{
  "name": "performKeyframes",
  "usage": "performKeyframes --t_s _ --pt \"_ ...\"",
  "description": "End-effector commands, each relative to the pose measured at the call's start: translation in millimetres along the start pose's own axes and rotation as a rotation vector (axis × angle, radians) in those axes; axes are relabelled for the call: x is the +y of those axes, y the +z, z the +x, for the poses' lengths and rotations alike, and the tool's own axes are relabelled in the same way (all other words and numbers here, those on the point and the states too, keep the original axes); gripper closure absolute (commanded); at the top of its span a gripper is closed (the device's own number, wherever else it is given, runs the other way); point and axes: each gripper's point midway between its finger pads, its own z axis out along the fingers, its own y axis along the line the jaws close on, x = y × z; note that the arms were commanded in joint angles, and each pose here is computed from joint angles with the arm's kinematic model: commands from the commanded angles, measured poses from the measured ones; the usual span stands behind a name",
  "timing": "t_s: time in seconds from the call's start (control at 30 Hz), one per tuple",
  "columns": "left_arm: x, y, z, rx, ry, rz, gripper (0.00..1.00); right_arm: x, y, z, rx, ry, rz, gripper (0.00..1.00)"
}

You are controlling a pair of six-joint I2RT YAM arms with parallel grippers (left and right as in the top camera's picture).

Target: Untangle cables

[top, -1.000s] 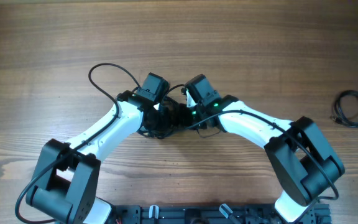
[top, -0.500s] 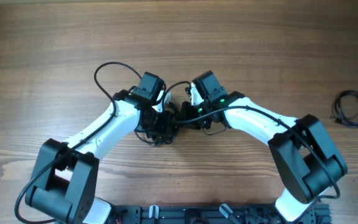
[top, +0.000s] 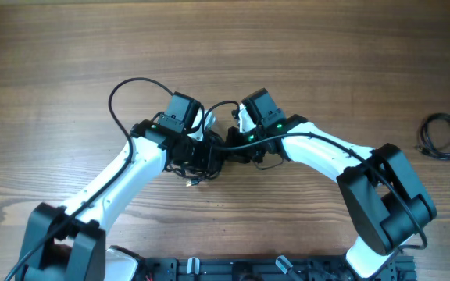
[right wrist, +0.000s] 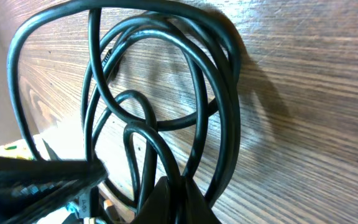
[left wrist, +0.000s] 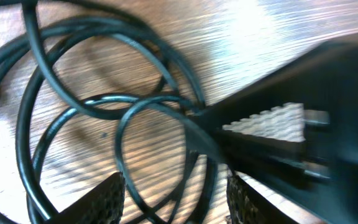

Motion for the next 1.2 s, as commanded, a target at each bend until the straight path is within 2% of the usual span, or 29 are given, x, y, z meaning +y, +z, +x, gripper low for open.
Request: performKeyframes --t_s 0.0,0.13,0.37,0.47,0.8,0.9,0.93,0.97,1.17 --pt "-15.9 -1.5 8.1 0.029 0.032 0.070 0.46 10.9 5.9 8.6 0.058 0.068 -0.054 0.96" --pt "-1.8 2.5 7.8 0.016 0.038 -0.011 0.49 15.8 5.5 9.1 0.066 0.076 -0.077 0.96" --pt "-6.4 10.3 18.1 0.037 0.058 -0.008 0.52 19.6 4.7 10.6 0.080 0.073 -0.098 0.96" --pt "4.3 14.3 22.8 0.040 0.039 -0.052 0.60 19.5 4.7 10.5 0.079 0.069 -0.098 0.96" --pt "9.1 21.2 24.6 0.024 0.030 -0.056 0.88 11.4 5.7 5.2 0.042 0.017 -0.056 0.96" --pt "9.0 21.2 24.6 0.024 0.031 -0.056 0.87 7.9 5.9 2.0 0.023 -0.002 -0.036 0.96" --pt "9.0 21.2 24.7 0.024 0.030 -0.056 0.81 8.0 5.9 1.8 0.022 -0.004 -0.036 0.96" --pt "9.2 21.2 24.9 0.025 0.030 -0.057 0.66 8.1 5.9 1.9 0.023 -0.003 -0.037 0.96" --pt "15.3 20.7 23.3 0.016 0.030 -0.092 0.67 7.4 6.0 2.5 0.024 -0.020 -0.034 0.96"
